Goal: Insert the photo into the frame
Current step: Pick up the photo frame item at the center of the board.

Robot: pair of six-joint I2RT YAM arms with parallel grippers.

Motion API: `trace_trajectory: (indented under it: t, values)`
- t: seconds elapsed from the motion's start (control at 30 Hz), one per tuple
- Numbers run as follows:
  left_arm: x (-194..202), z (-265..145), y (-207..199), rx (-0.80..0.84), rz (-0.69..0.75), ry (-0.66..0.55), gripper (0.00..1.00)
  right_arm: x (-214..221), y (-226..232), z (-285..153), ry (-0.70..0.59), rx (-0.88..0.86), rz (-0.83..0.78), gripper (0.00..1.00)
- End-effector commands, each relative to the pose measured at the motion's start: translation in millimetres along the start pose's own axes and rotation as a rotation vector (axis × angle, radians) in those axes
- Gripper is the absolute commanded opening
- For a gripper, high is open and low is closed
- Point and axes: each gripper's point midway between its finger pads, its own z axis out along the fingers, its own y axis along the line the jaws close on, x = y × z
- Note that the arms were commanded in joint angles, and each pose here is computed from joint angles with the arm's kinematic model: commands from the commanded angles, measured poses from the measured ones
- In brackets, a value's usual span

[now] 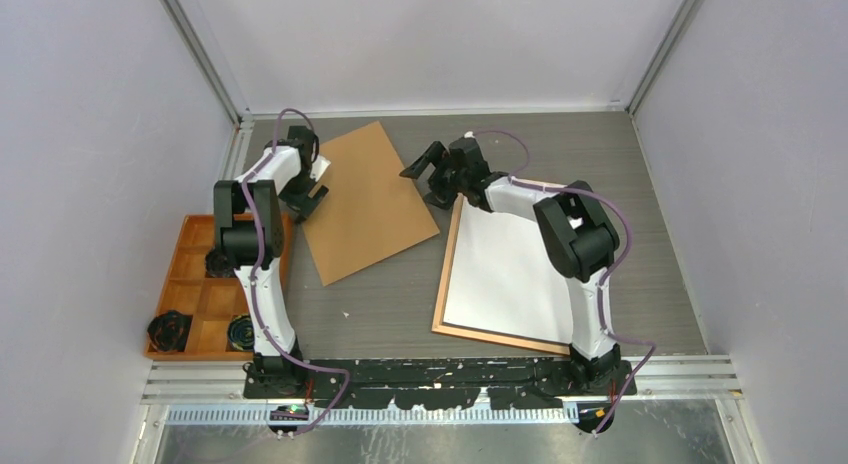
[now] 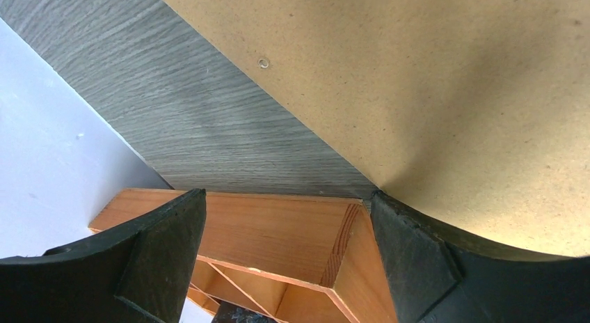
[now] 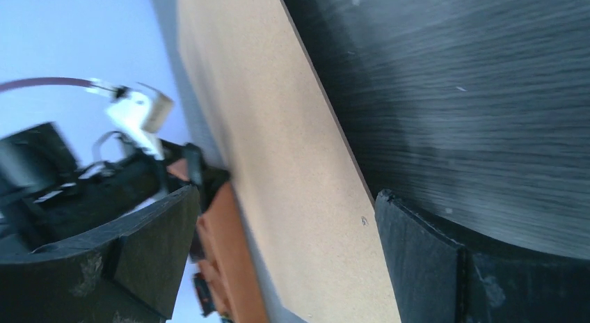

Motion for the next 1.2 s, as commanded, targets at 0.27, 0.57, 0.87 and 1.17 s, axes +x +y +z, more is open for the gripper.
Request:
trace_trajectory:
  t: [0.27,0.57,0.87,1.17]
  values:
    - [-22.5,5.9,-74.0,0.278,-0.004,-0.103,0.93,57.7,165.5,-106.9,0.208,-0.695,0.121,0.94]
    - [-21.9,-7.5,-72.4,0.284,-0.011,-0.131,0.92,59.1,177.3,-124.4,0.236,-0.732,0.123,0.93]
    - [-23.7,-21.8,-68.2,0.283,-0.010,-0.160,0.92,59.8,171.2,-131.2,0.205,-0.616,-0.010,0.86]
    - [-24.6,-28.5,-68.7,0.293,-0.012,-0.174,0.92,58.2,123.7,-137.4,0.153,-0.297,-0.288,0.48]
